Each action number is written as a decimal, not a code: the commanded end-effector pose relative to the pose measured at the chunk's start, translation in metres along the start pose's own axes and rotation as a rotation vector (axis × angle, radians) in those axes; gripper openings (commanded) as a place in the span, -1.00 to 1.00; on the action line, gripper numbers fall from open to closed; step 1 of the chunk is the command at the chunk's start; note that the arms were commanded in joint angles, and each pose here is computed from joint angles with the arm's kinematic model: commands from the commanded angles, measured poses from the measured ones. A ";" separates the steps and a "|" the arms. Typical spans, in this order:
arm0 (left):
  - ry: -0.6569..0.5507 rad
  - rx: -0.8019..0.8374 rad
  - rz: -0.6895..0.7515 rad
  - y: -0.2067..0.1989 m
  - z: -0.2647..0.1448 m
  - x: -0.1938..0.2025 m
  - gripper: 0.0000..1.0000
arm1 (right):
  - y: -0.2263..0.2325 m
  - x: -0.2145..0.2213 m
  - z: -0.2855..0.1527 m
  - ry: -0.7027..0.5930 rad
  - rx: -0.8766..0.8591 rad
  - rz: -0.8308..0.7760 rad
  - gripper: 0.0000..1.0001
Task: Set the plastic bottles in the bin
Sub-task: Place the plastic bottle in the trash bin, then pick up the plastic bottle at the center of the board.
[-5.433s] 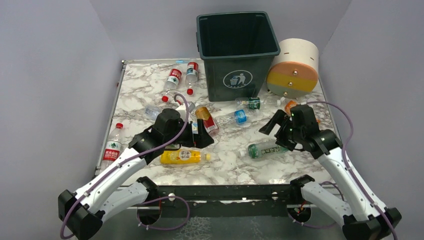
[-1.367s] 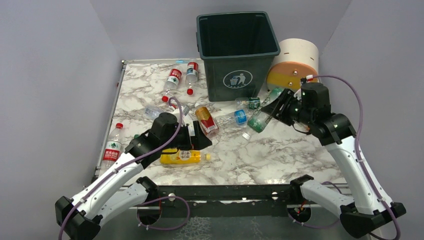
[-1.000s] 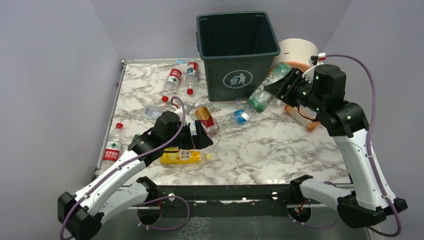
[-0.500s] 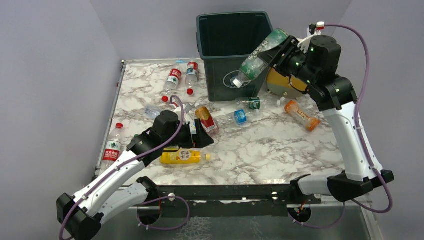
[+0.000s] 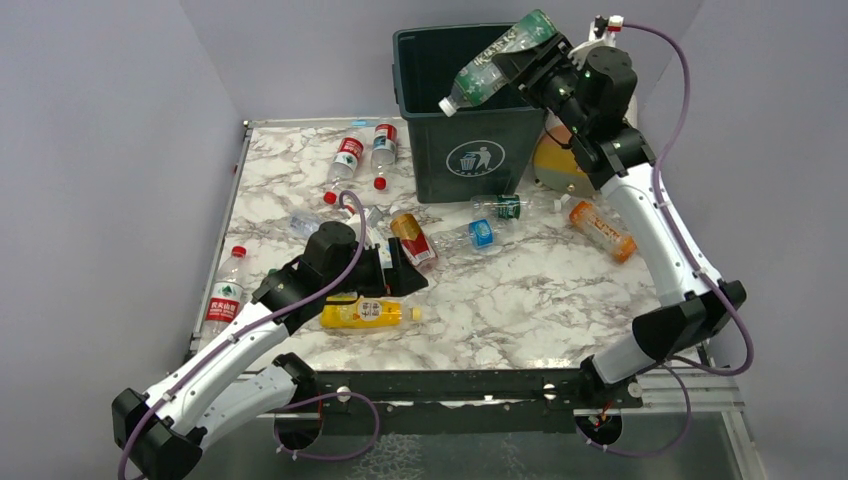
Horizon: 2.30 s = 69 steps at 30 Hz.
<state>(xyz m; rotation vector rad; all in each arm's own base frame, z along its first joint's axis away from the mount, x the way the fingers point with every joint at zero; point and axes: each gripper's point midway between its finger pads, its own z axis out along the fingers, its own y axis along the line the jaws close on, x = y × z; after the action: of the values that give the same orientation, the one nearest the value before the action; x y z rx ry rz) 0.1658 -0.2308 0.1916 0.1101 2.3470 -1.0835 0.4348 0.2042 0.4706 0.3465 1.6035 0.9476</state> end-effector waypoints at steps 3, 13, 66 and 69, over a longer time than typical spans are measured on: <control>-0.026 0.050 0.007 -0.014 -0.006 -0.008 0.98 | 0.020 -0.023 0.041 -0.108 -0.108 0.027 0.04; -0.024 0.049 0.014 -0.014 -0.005 -0.007 0.98 | -0.004 -0.002 0.087 -0.061 -0.064 -0.005 0.05; 0.001 0.069 0.029 -0.012 0.004 -0.003 0.98 | -0.186 0.092 -0.163 0.211 0.710 -0.128 0.99; 0.001 0.074 0.035 -0.013 0.003 -0.003 0.98 | -0.214 0.101 -0.165 0.195 0.815 -0.130 0.99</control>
<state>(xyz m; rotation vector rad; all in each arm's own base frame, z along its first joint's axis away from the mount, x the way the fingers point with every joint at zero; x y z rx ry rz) 0.1669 -0.2373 0.1960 0.1349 2.3270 -1.1225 0.3152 0.1062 0.2775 0.5403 2.1014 0.3914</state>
